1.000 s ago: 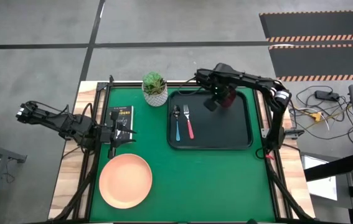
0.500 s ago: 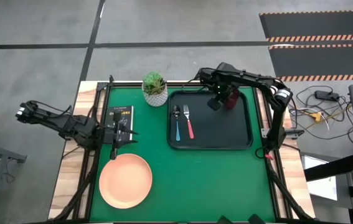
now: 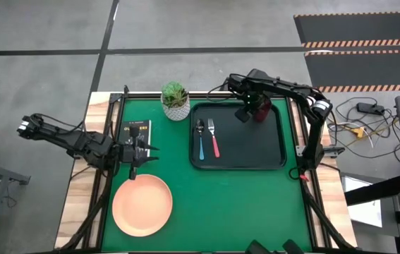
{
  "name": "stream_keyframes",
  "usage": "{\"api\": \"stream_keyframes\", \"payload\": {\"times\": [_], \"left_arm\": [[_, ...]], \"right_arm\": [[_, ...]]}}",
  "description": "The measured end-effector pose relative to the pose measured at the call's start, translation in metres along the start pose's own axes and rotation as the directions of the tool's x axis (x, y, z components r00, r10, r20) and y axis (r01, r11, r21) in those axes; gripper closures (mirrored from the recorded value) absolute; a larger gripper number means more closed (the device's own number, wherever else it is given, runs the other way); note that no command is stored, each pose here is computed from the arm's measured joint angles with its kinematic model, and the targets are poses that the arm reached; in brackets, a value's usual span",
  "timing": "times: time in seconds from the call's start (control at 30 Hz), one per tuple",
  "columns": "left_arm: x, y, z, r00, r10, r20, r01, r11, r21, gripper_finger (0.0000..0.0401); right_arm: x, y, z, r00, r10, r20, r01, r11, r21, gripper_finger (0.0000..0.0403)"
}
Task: Pick and place plate/cup/fork/spoon on tray
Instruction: Put the red cup on the black tray
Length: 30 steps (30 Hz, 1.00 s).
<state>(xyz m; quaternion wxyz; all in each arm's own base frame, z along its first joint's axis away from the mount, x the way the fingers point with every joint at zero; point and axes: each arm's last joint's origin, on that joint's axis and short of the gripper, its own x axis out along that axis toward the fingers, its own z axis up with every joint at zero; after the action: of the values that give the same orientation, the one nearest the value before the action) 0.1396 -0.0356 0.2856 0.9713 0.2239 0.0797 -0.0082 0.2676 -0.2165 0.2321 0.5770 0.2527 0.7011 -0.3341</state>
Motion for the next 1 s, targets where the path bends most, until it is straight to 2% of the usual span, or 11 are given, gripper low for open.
{"api": "stream_keyframes", "payload": {"times": [0.27,0.63,0.83,1.0], "left_arm": [[-0.001,0.001,0.000,1.000,0.003,0.006,-0.003,1.000,-0.002,0.0288],[-0.001,0.000,0.000,1.000,0.001,0.004,-0.001,1.000,-0.001,0.0288],[0.000,0.000,0.000,1.000,0.000,0.000,0.000,1.000,0.000,0.0288],[0.000,0.000,0.000,1.000,0.000,0.000,0.000,1.000,0.000,0.0288]], "right_arm": [[0.004,-0.003,0.000,1.000,-0.004,-0.009,0.005,0.999,0.038,0.0386],[0.008,-0.002,-0.001,1.000,-0.005,-0.011,0.006,0.997,0.072,0.0314],[-0.002,-0.003,-0.001,1.000,0.004,0.024,-0.006,0.996,0.086,0.0289],[-0.021,-0.002,-0.003,0.995,0.053,0.083,-0.064,0.987,0.146,0.0289]]}}
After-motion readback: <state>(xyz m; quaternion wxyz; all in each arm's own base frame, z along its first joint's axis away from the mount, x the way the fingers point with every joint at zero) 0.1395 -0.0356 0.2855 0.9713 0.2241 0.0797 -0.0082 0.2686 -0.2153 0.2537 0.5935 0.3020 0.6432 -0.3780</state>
